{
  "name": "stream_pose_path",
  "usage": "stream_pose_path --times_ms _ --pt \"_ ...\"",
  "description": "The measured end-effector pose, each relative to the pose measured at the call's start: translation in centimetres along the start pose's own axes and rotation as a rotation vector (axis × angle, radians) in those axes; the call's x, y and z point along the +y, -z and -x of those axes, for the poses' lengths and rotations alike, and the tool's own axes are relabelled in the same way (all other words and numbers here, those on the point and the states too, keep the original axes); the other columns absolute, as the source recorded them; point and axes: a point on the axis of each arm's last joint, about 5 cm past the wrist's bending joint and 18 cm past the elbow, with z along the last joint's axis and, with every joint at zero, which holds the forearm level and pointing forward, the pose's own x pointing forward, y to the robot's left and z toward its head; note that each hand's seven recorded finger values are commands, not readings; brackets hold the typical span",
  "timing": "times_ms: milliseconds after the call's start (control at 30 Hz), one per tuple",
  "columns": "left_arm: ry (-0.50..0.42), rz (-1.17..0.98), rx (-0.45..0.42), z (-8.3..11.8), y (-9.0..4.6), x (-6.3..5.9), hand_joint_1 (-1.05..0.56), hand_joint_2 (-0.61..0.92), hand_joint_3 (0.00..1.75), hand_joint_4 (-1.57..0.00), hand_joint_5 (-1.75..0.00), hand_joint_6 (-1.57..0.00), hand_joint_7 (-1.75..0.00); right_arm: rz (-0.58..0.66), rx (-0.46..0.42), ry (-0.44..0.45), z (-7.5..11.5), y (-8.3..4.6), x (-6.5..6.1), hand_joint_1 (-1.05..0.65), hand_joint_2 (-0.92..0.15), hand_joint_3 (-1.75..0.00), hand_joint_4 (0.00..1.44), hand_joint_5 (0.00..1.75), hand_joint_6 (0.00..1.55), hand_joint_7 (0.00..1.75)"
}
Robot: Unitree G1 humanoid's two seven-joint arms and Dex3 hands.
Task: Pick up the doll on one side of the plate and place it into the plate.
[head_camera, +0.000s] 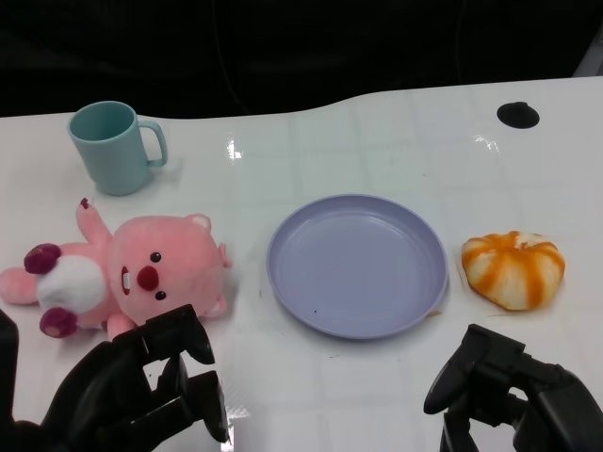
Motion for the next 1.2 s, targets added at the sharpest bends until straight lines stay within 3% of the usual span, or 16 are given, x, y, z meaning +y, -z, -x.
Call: stream_pose_path --times_ms 1033,1133,1200 --pt "-0.011 -0.01 0.001 0.05 -0.03 0.08 -0.12 0.45 1.39 -0.81 -1.75 -0.63 -1.71 -0.001 0.0 0.0 0.0 0.0 0.01 0.1 -0.41 -1.38 0.72 1.75 0.62 1.55" --pt "-0.016 -0.009 -0.013 0.1 -0.1 0.13 -0.1 0.43 1.39 -0.8 -1.65 -0.67 -1.53 -0.001 0.0 0.0 0.0 0.0 0.0 0.1 -0.41 -1.38 0.72 1.75 0.62 1.55" --pt "-0.016 -0.008 -0.034 0.08 -0.15 0.08 -0.1 0.43 1.38 -0.78 -1.51 -0.7 -1.3 0.0 0.0 0.0 0.0 0.0 0.0 0.1 -0.41 -1.38 0.72 1.75 0.62 1.55"
